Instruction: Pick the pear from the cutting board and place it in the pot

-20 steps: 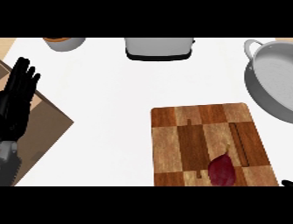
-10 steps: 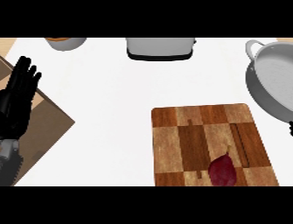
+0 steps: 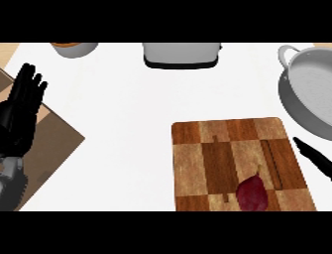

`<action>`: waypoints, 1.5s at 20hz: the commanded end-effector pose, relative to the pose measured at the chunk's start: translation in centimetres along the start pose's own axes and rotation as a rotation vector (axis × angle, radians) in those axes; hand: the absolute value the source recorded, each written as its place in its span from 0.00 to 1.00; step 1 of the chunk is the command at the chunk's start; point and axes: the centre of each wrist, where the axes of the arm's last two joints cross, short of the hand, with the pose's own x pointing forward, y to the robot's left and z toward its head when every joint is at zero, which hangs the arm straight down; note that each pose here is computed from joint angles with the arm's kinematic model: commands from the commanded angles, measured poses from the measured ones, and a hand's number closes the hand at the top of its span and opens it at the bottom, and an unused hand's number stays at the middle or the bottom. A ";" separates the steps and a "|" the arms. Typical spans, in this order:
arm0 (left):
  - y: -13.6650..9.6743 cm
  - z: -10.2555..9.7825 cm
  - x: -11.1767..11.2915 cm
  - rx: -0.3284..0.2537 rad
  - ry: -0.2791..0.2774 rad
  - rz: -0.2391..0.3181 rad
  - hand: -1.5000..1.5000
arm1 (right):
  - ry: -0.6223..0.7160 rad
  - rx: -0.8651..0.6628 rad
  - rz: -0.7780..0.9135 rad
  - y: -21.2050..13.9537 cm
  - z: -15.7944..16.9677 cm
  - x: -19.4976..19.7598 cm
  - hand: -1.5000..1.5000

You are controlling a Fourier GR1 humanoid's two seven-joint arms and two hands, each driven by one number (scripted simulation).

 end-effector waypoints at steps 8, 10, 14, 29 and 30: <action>0.1 1.5 -1.4 -0.004 0.034 0.006 0.50 | 0.129 0.020 0.077 4.1 -2.7 0.6 0.00; 0.0 -0.6 -1.0 0.001 0.037 0.005 0.50 | 0.147 0.027 0.094 4.9 -2.3 -1.0 0.00; -1.3 1.0 1.1 0.006 0.038 -0.002 0.50 | 0.132 0.028 0.072 5.0 -0.7 -0.8 0.00; 0.7 1.9 -0.5 -0.009 0.019 -0.006 0.50 | 0.175 0.044 0.079 8.5 -5.5 -4.6 0.00; -0.2 -0.4 -0.4 -0.012 0.041 -0.006 0.50 | 0.166 0.059 0.087 7.7 -5.8 -3.0 0.00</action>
